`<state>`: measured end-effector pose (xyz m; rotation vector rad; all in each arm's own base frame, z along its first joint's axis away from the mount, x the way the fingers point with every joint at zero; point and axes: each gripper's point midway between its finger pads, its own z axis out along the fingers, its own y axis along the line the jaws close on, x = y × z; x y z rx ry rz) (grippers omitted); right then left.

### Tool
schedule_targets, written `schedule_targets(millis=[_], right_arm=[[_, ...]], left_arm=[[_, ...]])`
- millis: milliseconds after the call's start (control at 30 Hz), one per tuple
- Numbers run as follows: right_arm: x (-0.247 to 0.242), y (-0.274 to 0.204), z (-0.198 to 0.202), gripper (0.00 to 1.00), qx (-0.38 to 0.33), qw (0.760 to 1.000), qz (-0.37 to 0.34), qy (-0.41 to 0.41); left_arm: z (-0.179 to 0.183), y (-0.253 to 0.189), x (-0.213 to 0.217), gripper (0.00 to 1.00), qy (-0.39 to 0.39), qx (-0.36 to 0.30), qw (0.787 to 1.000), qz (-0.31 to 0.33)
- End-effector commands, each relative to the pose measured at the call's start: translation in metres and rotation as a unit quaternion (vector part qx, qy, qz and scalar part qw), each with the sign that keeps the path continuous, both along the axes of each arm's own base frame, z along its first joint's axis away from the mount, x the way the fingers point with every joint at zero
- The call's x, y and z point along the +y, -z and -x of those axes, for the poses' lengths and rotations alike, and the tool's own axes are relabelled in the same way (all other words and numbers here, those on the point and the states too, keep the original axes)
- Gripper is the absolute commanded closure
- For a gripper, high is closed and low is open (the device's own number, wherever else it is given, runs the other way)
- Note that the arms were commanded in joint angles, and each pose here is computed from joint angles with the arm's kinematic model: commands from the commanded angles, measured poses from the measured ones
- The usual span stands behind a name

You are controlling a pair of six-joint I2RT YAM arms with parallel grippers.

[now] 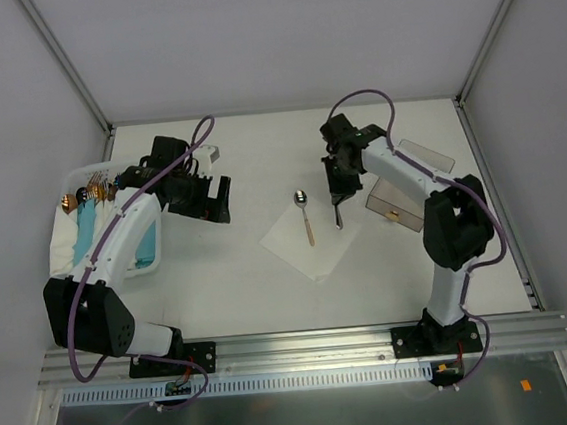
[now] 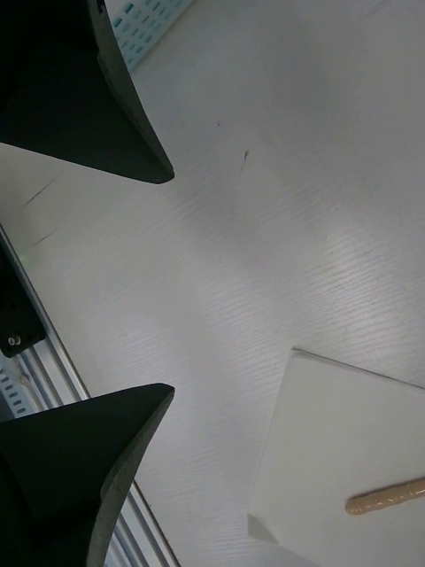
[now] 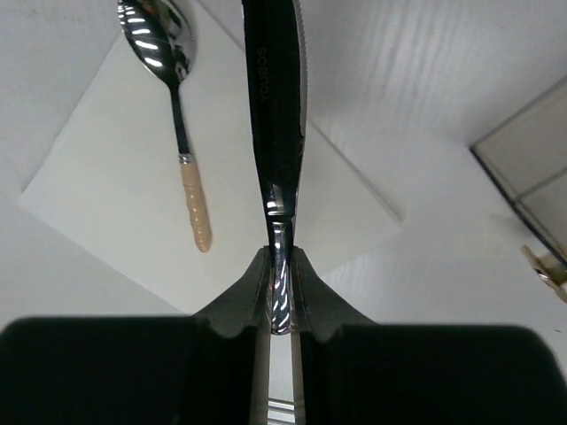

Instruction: Place the utensils on the paper napkin and roll it up

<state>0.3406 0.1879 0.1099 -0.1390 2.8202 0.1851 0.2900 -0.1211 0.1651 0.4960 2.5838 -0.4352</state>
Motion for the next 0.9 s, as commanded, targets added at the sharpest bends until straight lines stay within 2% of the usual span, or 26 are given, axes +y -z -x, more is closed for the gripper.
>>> schedule_targets(millis=[0,267,433,500,533,567,667,700,767,867], right_arm=[[0.032,0.005,-0.009,1.0,-0.005,1.0,-0.023,0.005],[0.058,0.038,-0.009,1.0,0.005,1.0,0.001,-0.027],[0.064,0.051,-0.006,1.0,0.011,0.999,0.011,-0.035],[0.066,0.054,-0.004,1.0,0.014,0.999,0.011,-0.036],[0.067,0.053,-0.005,1.0,0.011,0.999,0.011,-0.036],[0.067,0.057,-0.005,1.0,0.014,0.999,0.012,-0.035],[0.069,0.06,-0.002,1.0,0.018,0.999,0.014,-0.035],[0.07,0.062,0.0,1.0,0.021,0.999,0.015,-0.035],[0.071,0.065,0.002,1.0,0.023,0.999,0.017,-0.034],[0.073,0.067,0.004,1.0,0.024,0.999,0.019,-0.031]], left_arm=[[0.008,0.003,0.0,0.01,-0.006,0.015,1.0,0.006],[0.017,0.012,-0.007,0.01,0.003,0.039,0.999,0.026],[0.025,0.021,-0.027,0.01,0.006,0.076,0.994,0.08],[0.022,0.029,-0.038,0.04,-0.009,0.092,0.99,0.103],[0.021,0.032,-0.042,0.07,-0.011,0.1,0.989,0.111],[0.02,0.038,-0.046,0.17,-0.013,0.113,0.986,0.12],[0.016,0.047,-0.062,0.39,-0.019,0.126,0.98,0.154],[0.007,0.046,-0.067,0.5,-0.025,0.115,0.978,0.174],[0.007,0.054,-0.074,0.56,-0.028,0.119,0.975,0.187],[0.0,0.058,-0.091,0.75,-0.014,0.109,0.975,0.191]])
